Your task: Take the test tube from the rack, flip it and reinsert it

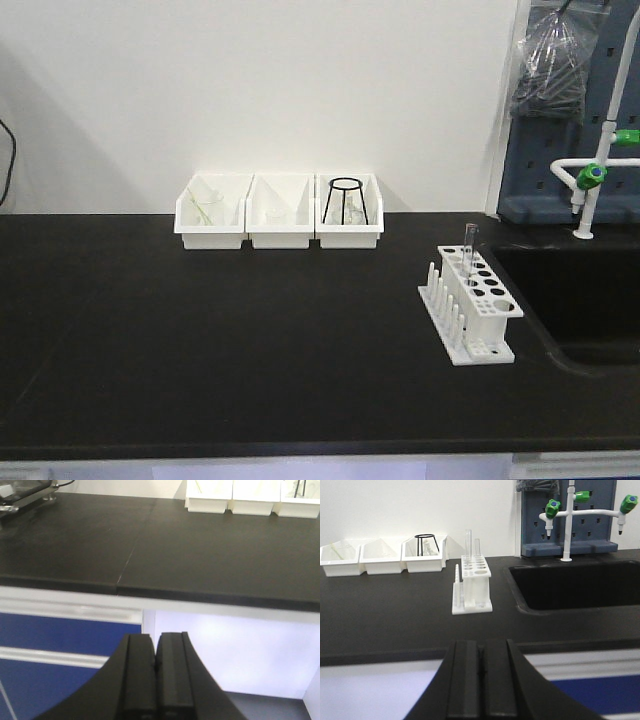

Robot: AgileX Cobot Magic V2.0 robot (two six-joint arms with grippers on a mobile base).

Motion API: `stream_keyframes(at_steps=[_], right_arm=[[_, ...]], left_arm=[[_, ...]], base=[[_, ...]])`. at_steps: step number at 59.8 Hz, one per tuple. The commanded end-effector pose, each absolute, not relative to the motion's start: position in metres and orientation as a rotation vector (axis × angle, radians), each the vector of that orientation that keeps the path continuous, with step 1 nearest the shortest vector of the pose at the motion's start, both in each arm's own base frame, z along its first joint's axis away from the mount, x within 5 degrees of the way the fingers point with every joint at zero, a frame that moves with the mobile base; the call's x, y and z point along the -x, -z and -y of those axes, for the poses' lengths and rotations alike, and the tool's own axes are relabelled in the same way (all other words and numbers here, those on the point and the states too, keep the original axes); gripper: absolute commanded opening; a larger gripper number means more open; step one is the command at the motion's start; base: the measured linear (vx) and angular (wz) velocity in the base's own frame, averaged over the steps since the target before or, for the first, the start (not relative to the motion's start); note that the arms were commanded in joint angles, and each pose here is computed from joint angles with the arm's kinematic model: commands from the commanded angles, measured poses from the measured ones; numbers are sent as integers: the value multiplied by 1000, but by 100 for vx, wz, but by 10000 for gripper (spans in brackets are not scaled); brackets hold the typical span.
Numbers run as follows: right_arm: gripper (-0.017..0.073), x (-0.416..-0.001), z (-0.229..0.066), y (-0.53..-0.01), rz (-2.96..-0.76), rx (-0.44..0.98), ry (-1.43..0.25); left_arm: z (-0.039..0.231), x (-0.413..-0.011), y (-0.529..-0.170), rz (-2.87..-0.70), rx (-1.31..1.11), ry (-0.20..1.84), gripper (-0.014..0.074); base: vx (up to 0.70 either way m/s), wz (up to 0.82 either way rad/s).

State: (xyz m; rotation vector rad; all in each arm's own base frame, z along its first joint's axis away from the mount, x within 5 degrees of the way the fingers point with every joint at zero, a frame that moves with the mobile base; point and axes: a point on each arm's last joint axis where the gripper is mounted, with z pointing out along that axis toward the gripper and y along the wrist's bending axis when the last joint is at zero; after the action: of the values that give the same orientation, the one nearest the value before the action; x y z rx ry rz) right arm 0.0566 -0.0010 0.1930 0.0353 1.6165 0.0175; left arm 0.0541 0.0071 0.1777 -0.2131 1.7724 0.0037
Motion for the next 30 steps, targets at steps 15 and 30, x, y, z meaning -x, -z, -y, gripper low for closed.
stream_keyframes(at_steps=[15, 30], right_arm=[[-12, -57, 0, -200, -1538, -21, -17], [-12, -57, 0, -200, -1538, -21, -17]], left_arm=[[-7, -55, -185, -1689, 199, 6, -6], [-7, -55, -185, -1689, 199, 6, -6]], base=[[45, -2], [42, -2]])
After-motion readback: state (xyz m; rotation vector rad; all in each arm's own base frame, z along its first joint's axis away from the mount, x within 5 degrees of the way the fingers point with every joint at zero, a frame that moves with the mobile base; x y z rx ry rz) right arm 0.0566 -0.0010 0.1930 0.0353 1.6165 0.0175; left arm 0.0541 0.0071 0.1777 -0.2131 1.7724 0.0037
